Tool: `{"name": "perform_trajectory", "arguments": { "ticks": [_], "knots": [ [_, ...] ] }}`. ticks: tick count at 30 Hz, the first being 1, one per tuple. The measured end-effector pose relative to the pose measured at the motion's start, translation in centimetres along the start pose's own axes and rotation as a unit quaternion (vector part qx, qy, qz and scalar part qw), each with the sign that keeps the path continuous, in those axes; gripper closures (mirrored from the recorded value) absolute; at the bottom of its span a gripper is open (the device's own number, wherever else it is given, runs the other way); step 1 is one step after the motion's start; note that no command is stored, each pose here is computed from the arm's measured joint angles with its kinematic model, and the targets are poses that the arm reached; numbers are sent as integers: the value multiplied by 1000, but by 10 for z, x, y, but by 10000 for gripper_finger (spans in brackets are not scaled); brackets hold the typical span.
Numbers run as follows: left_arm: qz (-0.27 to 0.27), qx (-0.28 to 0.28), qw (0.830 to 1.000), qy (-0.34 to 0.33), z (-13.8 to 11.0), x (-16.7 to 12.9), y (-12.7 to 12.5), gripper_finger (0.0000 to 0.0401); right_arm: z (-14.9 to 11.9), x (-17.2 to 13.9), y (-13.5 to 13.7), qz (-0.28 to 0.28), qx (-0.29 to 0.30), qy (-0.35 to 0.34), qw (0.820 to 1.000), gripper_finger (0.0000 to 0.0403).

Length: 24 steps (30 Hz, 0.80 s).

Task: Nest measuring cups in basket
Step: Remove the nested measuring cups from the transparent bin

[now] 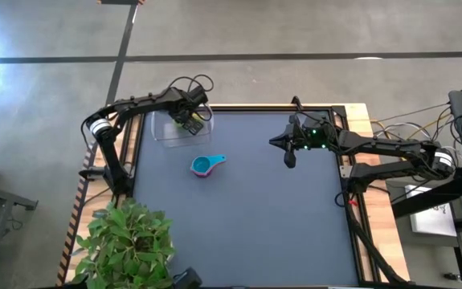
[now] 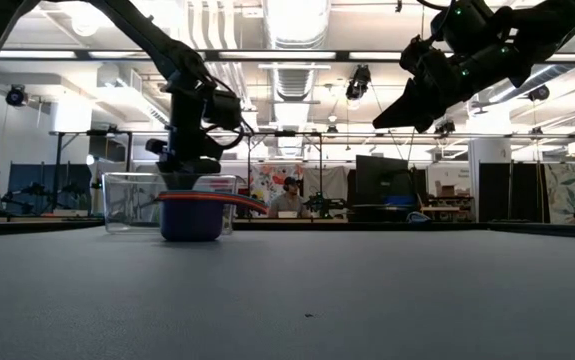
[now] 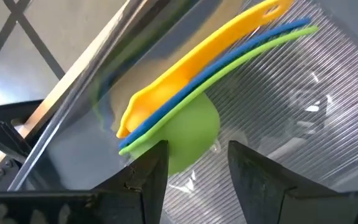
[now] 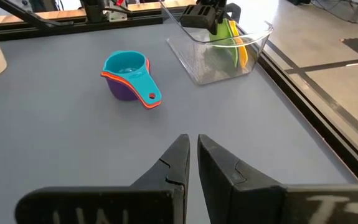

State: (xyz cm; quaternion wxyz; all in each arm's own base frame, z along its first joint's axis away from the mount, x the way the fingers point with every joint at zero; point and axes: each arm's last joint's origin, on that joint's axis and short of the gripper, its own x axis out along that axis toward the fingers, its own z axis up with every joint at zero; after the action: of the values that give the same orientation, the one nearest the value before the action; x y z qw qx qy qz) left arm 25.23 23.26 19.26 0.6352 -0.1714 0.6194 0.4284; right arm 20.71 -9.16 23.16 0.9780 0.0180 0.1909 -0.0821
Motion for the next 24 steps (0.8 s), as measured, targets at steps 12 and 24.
{"name": "perform_trajectory", "arguments": {
  "ticks": [12,24],
  "knots": [
    [-54,18,998,17,-11,-14,-23,253,0,0,0,0,-6,0,1000,381],
    [-32,41,999,3,-17,-26,-33,253,0,0,0,0,-5,0,1000,381]
  ]
}}
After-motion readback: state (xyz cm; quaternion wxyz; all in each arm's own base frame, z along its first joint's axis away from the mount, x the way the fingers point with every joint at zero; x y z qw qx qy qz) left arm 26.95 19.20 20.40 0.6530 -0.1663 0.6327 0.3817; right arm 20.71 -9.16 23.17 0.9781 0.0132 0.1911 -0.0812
